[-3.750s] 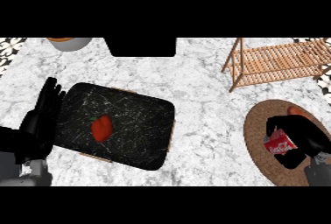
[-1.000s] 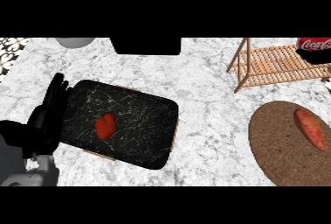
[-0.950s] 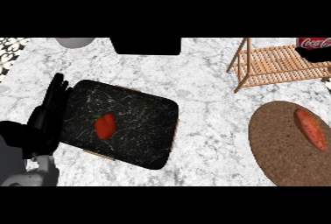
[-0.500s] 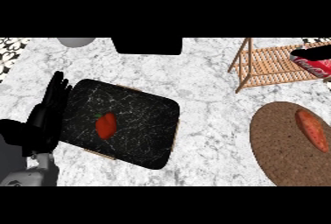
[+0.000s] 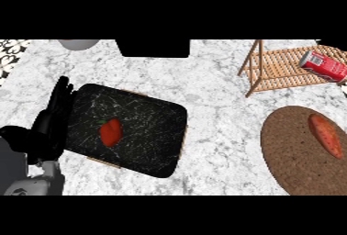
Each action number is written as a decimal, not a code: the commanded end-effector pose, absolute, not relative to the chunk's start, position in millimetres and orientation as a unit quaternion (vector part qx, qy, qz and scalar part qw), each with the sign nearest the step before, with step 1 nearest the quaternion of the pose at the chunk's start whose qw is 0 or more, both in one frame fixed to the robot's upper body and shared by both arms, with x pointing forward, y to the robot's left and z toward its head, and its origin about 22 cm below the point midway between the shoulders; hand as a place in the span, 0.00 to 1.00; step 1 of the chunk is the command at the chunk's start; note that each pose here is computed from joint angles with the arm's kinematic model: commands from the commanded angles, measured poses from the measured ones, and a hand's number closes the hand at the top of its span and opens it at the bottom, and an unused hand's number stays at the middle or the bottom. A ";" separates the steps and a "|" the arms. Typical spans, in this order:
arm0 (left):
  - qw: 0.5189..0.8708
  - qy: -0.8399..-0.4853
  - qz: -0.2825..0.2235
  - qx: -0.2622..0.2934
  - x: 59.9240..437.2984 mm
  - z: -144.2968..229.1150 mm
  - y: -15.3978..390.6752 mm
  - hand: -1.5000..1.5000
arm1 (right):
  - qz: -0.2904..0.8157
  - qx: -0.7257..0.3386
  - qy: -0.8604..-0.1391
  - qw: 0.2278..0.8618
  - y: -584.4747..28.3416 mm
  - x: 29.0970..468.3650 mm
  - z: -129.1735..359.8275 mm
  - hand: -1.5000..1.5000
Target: Pick the can from the placemat and place it in the tiered shelf
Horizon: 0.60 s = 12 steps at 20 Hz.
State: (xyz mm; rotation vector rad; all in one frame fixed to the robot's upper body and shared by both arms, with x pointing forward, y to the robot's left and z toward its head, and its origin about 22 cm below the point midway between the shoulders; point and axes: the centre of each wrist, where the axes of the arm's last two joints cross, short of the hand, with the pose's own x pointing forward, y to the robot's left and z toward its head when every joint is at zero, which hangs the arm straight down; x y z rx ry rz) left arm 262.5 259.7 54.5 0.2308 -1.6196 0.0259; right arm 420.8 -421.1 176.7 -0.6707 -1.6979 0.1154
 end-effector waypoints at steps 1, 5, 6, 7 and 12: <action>0.683 -0.722 0.012 0.109 255.3 54.7 263.9 0.50 | -0.003 -0.290 -0.746 0.599 -450.2 406.9 199.9 0.00; 0.686 -0.719 0.011 0.107 255.0 52.4 267.7 0.50 | -0.057 -0.321 -0.726 0.605 -480.6 387.7 217.0 0.00; 0.684 -0.720 0.012 0.118 263.1 58.8 274.2 0.50 | -0.045 -0.319 -0.722 0.612 -501.9 370.7 212.2 0.00; 0.688 -0.718 0.014 0.103 254.2 42.4 262.5 0.50 | -0.083 -0.320 -0.715 0.616 -510.0 365.1 219.6 0.00; 0.681 -0.725 0.009 0.107 257.2 66.8 271.8 0.50 | -0.091 -0.332 -0.692 0.634 -557.5 317.8 213.9 0.00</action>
